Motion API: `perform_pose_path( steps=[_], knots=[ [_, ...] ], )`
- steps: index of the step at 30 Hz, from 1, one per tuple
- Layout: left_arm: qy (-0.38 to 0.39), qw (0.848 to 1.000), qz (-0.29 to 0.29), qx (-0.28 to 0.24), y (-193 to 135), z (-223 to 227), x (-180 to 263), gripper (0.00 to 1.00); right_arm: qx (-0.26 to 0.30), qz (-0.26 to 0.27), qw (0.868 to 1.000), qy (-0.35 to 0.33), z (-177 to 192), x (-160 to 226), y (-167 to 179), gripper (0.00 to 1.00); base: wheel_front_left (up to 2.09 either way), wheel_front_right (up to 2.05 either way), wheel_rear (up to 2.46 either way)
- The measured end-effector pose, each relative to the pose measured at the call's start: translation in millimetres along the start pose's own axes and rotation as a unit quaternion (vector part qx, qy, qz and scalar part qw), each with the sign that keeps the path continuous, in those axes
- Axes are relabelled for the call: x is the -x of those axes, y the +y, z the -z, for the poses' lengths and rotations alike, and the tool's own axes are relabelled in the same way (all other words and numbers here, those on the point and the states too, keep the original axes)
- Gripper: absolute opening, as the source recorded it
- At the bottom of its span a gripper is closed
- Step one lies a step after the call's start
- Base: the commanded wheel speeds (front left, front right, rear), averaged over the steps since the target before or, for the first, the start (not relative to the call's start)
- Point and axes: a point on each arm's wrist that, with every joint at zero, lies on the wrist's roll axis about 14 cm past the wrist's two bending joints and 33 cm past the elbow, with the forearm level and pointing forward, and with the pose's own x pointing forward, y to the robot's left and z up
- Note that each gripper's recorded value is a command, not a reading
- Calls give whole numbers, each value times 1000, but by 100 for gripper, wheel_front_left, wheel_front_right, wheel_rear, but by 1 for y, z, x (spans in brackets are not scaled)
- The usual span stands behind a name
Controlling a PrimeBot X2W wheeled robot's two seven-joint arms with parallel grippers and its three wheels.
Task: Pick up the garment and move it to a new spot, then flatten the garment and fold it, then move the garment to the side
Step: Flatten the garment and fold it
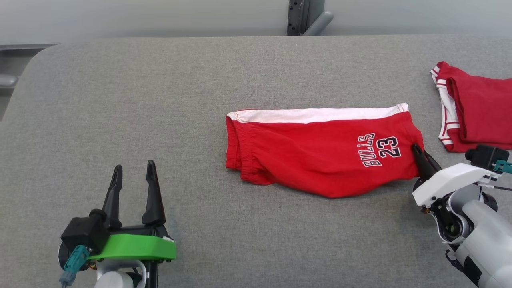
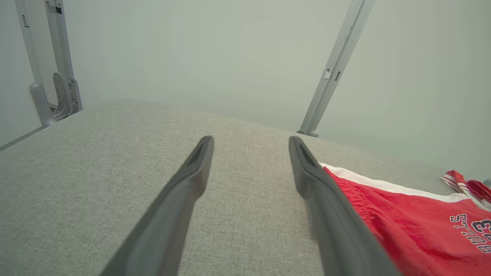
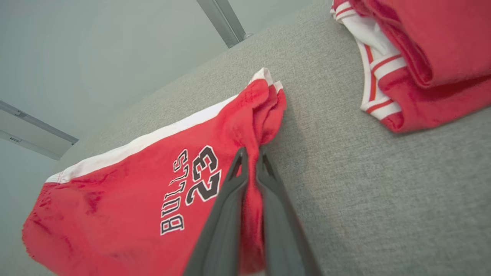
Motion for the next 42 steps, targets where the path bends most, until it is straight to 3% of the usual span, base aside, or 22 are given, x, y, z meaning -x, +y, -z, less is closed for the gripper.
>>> perform_pose_path(
  steps=[8, 17, 22, 26, 38, 42],
  knots=[
    [-4, 1000, -10, -2, 6, -4, 10, 100, 25, -33, 999, -18, -15, -9, 26, 0, 0, 0, 0],
    [-13, 1000, -28, -2, 17, -12, 22, 100, 37, -173, 984, -14, -12, -26, 139, 0, 0, 0, 0],
    [-16, 999, -44, -3, 26, -15, 29, 100, 38, -248, 968, 22, 16, -26, 208, 0, 0, 0, 0],
    [-16, 998, -56, -2, 32, -16, 34, 100, 40, -282, 957, 55, 42, -23, 239, 0, 0, 0, 0],
    [-14, 996, -89, -4, 50, -17, 43, 100, 48, -296, 946, 122, 92, -26, 259, 0, 0, 0, 0],
    [-13, 996, -93, -3, 52, -16, 43, 100, 76, -293, 943, 134, 105, -28, 256, 0, 0, 0, 0]
  ],
)
